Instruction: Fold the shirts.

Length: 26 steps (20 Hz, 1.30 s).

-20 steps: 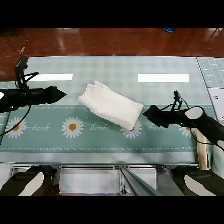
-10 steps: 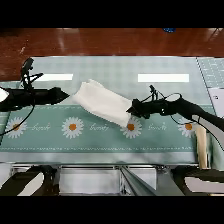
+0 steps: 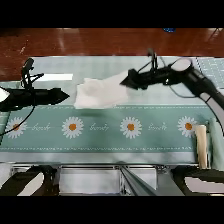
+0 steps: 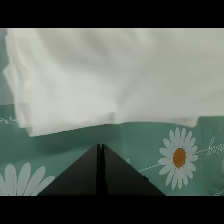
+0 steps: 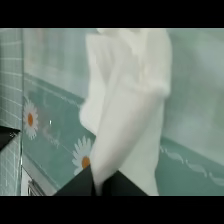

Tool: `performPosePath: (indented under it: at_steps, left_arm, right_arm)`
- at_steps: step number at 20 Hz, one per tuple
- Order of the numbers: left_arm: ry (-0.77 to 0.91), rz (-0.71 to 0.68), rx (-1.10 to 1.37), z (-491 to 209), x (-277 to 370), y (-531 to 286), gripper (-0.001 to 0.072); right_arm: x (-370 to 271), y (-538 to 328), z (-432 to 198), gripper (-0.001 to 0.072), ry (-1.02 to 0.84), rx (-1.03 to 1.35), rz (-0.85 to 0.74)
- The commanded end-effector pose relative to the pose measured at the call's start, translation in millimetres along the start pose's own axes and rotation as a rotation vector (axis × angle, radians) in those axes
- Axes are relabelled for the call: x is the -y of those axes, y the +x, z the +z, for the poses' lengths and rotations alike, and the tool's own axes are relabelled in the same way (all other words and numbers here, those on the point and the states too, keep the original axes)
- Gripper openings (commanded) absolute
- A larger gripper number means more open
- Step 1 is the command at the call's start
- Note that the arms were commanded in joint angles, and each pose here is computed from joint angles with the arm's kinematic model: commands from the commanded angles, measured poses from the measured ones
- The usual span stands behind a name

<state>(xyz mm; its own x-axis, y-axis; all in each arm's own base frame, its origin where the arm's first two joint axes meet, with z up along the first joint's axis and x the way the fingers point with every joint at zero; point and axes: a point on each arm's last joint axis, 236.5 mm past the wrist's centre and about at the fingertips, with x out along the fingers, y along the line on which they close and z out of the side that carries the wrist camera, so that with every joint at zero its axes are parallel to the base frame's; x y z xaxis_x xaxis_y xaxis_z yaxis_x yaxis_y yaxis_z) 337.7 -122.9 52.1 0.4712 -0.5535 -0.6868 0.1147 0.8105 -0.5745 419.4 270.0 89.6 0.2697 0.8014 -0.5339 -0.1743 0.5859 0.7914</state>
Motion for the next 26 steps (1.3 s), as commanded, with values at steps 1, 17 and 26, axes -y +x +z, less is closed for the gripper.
performPosePath:
  at_steps: [1,17,26]
  left_arm:
    - [0.001,-0.001,-0.004,-1.0,0.5,0.0,0.0019]
    - [0.038,-0.013,-0.017,-5.3,8.8,3.8,0.0019]
    - [0.070,-0.006,0.024,3.6,10.5,6.0,0.0019]
  right_arm:
    - [-51.6,-70.6,62.9,0.0017,-0.141,0.150,-0.060]
    - [57.4,-471.1,17.2,0.0017,0.397,0.731,-0.627]
    - [96.8,-510.0,-62.3,0.0016,0.645,0.669,-0.758]
